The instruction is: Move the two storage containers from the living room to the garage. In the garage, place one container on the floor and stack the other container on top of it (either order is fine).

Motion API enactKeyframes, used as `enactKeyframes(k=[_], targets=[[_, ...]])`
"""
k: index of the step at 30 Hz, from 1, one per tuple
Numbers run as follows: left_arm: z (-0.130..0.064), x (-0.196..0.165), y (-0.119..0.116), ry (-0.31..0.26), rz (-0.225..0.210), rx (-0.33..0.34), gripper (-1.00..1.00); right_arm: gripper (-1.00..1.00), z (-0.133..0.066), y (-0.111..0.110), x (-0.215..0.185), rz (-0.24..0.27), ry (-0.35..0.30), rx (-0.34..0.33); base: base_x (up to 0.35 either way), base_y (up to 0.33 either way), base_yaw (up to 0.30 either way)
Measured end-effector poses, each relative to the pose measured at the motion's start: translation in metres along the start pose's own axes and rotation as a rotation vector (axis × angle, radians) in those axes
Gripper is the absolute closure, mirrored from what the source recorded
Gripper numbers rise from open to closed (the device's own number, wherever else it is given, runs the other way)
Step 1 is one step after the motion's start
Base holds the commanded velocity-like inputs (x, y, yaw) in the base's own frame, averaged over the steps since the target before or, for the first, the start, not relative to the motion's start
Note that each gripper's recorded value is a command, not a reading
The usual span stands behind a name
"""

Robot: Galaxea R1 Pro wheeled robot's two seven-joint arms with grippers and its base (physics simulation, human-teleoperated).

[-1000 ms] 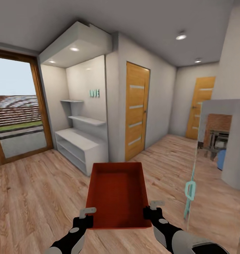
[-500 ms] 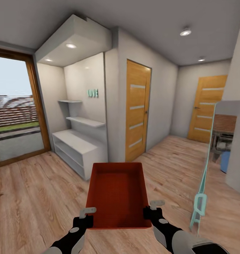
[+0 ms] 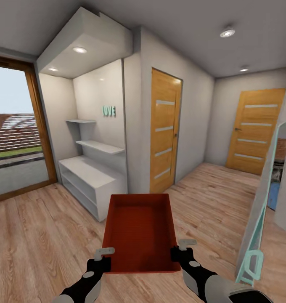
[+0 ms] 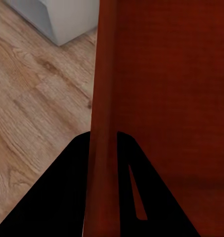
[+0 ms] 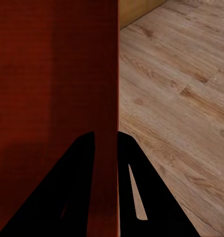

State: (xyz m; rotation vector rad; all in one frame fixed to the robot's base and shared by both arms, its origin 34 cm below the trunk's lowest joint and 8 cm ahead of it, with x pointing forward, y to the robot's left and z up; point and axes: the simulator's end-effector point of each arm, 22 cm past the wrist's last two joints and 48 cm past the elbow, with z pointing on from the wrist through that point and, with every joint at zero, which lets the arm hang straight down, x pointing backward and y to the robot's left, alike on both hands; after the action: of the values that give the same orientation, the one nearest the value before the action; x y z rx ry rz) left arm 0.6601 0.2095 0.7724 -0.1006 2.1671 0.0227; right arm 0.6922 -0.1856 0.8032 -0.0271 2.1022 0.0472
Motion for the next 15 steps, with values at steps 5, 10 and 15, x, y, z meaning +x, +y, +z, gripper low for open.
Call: enactKeyframes(k=[5,10,15], targets=[[0.0001,-0.0005,-0.0004,0.001,0.001,0.001,1.00,1.00,0.0000,-0.0005,0.0002,0.001,0.001,0.001,0.321,0.030,-0.035],[0.0002,0.0000,-0.0005,0.002,0.001,0.001,1.00,1.00,0.0002,-0.0007,0.0007,0.001,0.002,0.001,0.321,0.112,-0.209],[0.0005,0.0015,-0.0001,0.003,0.000,0.000,1.00,1.00,0.0004,-0.0003,0.0016,0.000,0.003,0.001,0.321,0.147,-0.262]])
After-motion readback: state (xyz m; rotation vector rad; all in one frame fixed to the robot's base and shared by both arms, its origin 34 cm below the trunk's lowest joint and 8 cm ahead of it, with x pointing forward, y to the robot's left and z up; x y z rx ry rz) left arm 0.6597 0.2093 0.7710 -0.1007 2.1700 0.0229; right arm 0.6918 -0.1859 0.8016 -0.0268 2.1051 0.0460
